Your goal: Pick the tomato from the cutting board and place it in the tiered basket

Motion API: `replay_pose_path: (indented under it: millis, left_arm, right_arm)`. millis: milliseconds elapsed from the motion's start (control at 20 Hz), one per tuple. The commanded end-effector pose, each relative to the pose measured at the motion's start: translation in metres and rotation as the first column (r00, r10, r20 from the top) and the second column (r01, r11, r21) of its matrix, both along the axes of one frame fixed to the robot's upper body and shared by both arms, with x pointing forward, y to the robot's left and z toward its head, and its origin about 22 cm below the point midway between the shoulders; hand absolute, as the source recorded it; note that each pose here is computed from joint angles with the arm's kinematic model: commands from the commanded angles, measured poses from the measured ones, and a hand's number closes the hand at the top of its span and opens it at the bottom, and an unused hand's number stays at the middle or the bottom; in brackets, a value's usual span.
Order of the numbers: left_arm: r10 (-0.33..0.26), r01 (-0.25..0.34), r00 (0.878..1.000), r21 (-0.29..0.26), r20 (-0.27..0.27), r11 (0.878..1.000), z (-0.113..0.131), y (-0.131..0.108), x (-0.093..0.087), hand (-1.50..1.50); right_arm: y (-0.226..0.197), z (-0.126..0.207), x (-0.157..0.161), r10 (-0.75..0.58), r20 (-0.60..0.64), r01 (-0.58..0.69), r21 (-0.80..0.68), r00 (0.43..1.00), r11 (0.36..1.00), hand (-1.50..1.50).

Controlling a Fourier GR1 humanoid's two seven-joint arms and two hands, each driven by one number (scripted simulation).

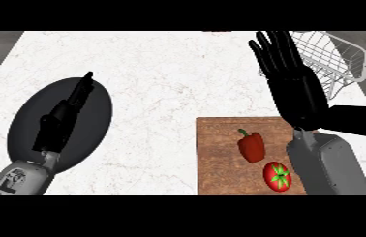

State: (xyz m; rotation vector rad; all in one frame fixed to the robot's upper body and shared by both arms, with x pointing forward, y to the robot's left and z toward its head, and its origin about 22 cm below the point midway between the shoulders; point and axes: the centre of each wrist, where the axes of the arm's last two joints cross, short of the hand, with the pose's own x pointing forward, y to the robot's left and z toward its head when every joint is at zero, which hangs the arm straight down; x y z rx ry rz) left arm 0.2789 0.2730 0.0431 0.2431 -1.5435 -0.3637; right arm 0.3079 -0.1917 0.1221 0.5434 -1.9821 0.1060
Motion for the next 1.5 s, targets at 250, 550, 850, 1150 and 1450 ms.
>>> replay_pose_path:
  millis: [250, 550, 850, 1150, 1450]
  left_arm:
    - [-0.046, 0.049, 0.999, -0.205, 0.017, 0.978, -0.031, -0.023, -0.017, 0.00]
    - [-0.118, 0.104, 0.993, -0.279, -0.033, 0.955, -0.068, -0.046, -0.024, 0.00]
    - [-0.085, 0.065, 0.995, -0.291, -0.056, 0.954, -0.075, -0.015, -0.033, 0.00]
    - [-0.089, 0.070, 0.995, -0.289, -0.054, 0.955, -0.060, -0.031, -0.017, 0.00]
    - [-0.078, 0.060, 0.996, -0.275, -0.053, 0.959, -0.062, -0.021, -0.018, 0.00]
  right_arm:
    - [-0.003, -0.074, -0.024, -0.372, -0.300, 0.253, -0.369, 0.878, 0.894, -1.50]
    - [0.047, -0.110, -0.051, -0.468, -0.208, 0.383, -0.347, 0.859, 0.856, -1.50]
    - [0.002, -0.043, -0.081, -0.503, 0.000, 0.408, -0.585, 0.864, 0.701, -1.50]
    - [-0.042, -0.020, -0.084, -0.480, 0.057, 0.200, -0.947, 0.875, 0.252, -1.50]
    - [-0.040, 0.018, -0.101, -0.433, 0.022, -0.041, -0.990, 0.901, -0.135, -1.50]
